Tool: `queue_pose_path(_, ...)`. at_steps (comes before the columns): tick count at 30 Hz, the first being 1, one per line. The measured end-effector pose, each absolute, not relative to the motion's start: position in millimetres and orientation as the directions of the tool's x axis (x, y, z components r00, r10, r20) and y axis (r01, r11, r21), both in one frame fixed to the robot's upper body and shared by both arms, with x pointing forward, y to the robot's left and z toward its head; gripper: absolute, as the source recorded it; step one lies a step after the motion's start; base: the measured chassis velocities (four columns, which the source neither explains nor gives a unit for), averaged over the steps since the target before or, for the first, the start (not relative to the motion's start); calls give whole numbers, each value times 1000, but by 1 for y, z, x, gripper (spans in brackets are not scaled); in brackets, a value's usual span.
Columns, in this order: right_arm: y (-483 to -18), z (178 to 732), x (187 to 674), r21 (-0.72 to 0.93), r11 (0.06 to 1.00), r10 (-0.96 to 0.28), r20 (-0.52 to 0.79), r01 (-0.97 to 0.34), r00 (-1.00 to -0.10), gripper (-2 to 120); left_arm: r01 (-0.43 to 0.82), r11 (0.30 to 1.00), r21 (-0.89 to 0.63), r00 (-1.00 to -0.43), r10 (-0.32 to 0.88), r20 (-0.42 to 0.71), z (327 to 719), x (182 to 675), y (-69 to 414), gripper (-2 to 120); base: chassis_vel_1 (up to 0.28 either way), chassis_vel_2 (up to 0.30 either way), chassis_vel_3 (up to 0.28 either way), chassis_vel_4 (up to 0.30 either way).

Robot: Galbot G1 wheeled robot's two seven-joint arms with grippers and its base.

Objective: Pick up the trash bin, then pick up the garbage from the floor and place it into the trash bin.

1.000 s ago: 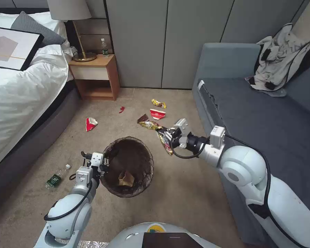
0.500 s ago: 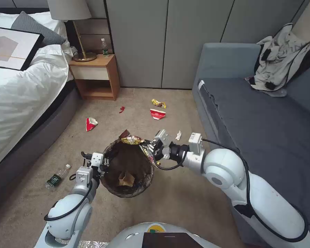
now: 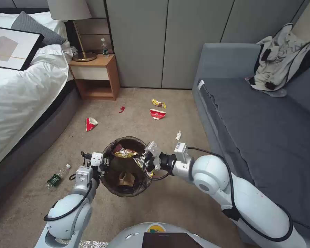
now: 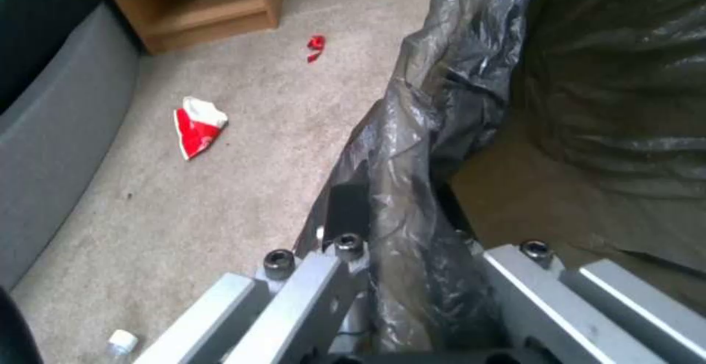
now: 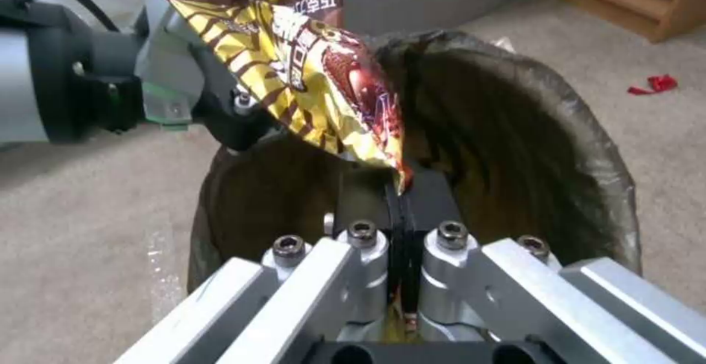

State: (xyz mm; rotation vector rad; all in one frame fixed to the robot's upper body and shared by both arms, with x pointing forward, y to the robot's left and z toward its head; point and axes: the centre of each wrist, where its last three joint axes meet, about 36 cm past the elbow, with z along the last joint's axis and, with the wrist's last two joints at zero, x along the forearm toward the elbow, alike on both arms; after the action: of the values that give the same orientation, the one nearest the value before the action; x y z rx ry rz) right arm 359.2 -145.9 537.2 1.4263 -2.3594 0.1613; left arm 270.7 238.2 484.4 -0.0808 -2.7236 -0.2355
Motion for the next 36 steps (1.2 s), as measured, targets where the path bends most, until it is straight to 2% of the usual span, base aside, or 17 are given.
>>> queue_pose_path(2,-144,536,360,88,482,-826,379,-872,-418,-2,90,984,152,-917,22,398,485,271,238,3,0,0,0,0)
queue_pose_path(8,-135,528,360,72,510,-802,401,-857,-444,19,87,985,149,-919,21,394,486,270,237,3,0,0,0,0)
queue_pose_path(9,-135,528,360,72,510,-802,401,-857,-444,19,87,985,149,-919,21,394,486,270,237,3,0,0,0,0)
queue_pose_path(11,-130,522,359,70,527,-789,411,-847,-456,32,86,985,148,-920,21,392,487,270,237,3,0,0,0,0)
queue_pose_path(14,-127,518,359,70,533,-784,416,-843,-462,39,85,985,150,-920,20,391,487,270,237,3,0,0,0,0)
queue_pose_path(16,-126,516,359,67,540,-778,419,-839,-467,52,84,985,153,-922,19,388,489,270,238,3,0,0,0,0)
queue_pose_path(18,-126,516,359,66,541,-778,418,-839,-469,54,84,985,153,-922,19,387,489,270,238,3,0,0,0,0)
queue_pose_path(20,-126,516,360,64,542,-778,416,-838,-471,65,84,985,153,-922,19,386,489,270,238,3,0,0,0,0)
queue_pose_path(24,-125,518,360,61,544,-777,414,-837,-474,74,82,985,150,-922,18,386,489,270,238,3,0,0,0,0)
queue_pose_path(28,-126,520,358,60,547,-777,407,-835,-480,93,81,986,148,-923,18,385,489,270,238,3,0,0,0,0)
queue_pose_path(31,-126,522,358,58,552,-777,399,-832,-487,99,81,986,148,-923,18,385,489,270,238,3,0,0,0,0)
queue_pose_path(36,-130,532,357,62,563,-779,371,-824,-505,100,78,986,148,-924,16,382,490,270,238,3,0,0,0,0)
